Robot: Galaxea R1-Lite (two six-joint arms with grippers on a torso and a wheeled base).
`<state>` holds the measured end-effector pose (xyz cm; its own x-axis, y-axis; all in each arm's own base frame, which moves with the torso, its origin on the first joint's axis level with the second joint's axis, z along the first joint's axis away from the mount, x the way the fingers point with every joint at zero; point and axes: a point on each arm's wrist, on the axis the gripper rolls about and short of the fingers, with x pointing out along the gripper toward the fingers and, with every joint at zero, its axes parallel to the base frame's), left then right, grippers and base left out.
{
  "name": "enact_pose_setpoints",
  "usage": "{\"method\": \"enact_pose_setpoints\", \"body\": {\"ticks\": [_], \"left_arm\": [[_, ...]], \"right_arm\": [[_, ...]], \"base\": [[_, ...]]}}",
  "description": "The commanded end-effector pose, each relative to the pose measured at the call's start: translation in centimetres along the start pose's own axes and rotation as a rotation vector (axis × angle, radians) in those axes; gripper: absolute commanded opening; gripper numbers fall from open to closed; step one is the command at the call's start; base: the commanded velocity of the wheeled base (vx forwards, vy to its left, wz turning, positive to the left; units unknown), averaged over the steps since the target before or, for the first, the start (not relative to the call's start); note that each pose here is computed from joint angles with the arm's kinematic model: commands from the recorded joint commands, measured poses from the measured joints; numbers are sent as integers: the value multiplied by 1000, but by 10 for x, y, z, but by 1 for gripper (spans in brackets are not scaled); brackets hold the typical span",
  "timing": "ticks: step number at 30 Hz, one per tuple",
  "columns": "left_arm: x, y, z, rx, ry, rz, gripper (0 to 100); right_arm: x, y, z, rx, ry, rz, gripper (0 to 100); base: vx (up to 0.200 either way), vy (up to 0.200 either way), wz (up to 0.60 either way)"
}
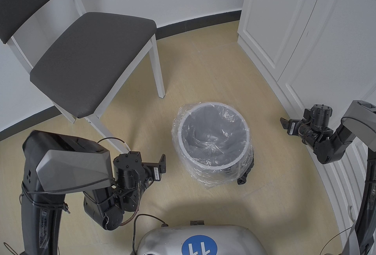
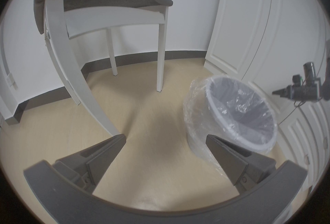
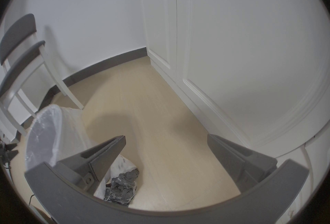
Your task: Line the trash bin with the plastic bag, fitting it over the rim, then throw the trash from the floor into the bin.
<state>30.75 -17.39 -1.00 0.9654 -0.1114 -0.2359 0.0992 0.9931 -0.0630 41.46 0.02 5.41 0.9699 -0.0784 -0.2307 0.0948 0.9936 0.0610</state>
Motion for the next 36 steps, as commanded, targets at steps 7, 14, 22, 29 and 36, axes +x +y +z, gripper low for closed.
{"method": "enact_pose_setpoints", "body": {"ticks": [7, 14, 22, 29, 36], "left_arm": [[-44, 8, 38, -121, -45, -17, 100], [-53, 12, 57, -147, -99, -3, 100], [-62, 17, 64, -156, -110, 0, 100], [-67, 18, 68, -161, -120, -2, 100], [-68, 19, 67, -159, -117, -1, 100]], "right_arm": [[28, 70, -10, 203, 157, -40, 100], [36, 95, -18, 280, 194, -42, 100], [27, 120, -29, 294, 227, 0, 100], [23, 127, -38, 280, 253, 9, 100], [17, 136, -46, 263, 277, 28, 100]], "base": [[0, 0, 0], [0, 0, 0], [0, 0, 0], [0, 0, 0], [0, 0, 0]]}}
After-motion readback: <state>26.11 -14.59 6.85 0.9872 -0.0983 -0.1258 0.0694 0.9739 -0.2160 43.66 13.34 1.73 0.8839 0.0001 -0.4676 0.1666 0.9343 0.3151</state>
